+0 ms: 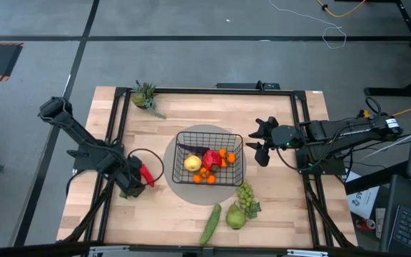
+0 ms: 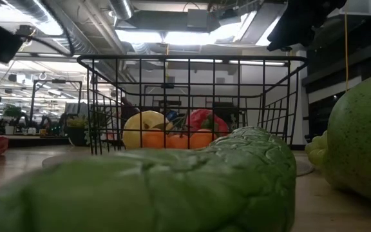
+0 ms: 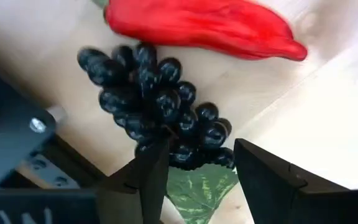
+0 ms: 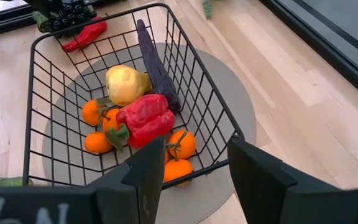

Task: Build produce basket
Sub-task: Put the purple grapes into the black wire basket

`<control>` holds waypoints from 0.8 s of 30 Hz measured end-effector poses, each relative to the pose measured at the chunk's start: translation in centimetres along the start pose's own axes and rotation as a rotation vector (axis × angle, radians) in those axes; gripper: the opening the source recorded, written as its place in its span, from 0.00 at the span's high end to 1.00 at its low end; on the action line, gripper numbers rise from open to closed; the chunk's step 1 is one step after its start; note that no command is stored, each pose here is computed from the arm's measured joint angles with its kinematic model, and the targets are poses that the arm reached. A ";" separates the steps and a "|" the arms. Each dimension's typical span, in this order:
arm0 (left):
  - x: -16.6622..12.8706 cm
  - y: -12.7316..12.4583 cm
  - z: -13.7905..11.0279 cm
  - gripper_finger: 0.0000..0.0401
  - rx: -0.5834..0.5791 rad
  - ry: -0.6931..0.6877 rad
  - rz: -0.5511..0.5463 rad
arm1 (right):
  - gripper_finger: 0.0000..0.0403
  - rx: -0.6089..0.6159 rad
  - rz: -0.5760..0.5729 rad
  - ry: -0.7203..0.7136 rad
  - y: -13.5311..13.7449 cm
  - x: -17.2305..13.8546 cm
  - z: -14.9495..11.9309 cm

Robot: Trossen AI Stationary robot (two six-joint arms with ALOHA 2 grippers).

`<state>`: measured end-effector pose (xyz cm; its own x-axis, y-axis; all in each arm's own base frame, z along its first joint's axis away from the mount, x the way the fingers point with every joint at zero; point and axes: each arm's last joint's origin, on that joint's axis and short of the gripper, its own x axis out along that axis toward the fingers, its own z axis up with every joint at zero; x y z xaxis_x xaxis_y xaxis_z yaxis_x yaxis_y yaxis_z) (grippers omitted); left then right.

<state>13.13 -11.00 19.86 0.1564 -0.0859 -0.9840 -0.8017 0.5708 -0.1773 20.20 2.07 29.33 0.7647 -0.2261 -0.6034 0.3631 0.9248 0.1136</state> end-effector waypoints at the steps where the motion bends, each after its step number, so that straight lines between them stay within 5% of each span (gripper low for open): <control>1: 0.2 0.2 -0.1 0.56 -0.019 0.002 0.010 | 0.57 0.000 0.000 0.000 0.0 0.0 0.0; 9: 2.5 2.0 -0.3 0.56 -0.158 0.072 0.095 | 0.57 -0.001 -0.001 0.001 0.0 0.0 0.0; 24: 5.0 2.6 -0.5 0.56 -0.139 0.114 0.004 | 0.57 -0.004 -0.003 0.001 0.0 0.0 0.0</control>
<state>11.58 -10.33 14.44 0.0929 -0.1810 -0.9791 -0.8753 0.4539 -0.1670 20.18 2.07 29.32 0.7633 -0.2282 -0.6044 0.3630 0.9254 0.1090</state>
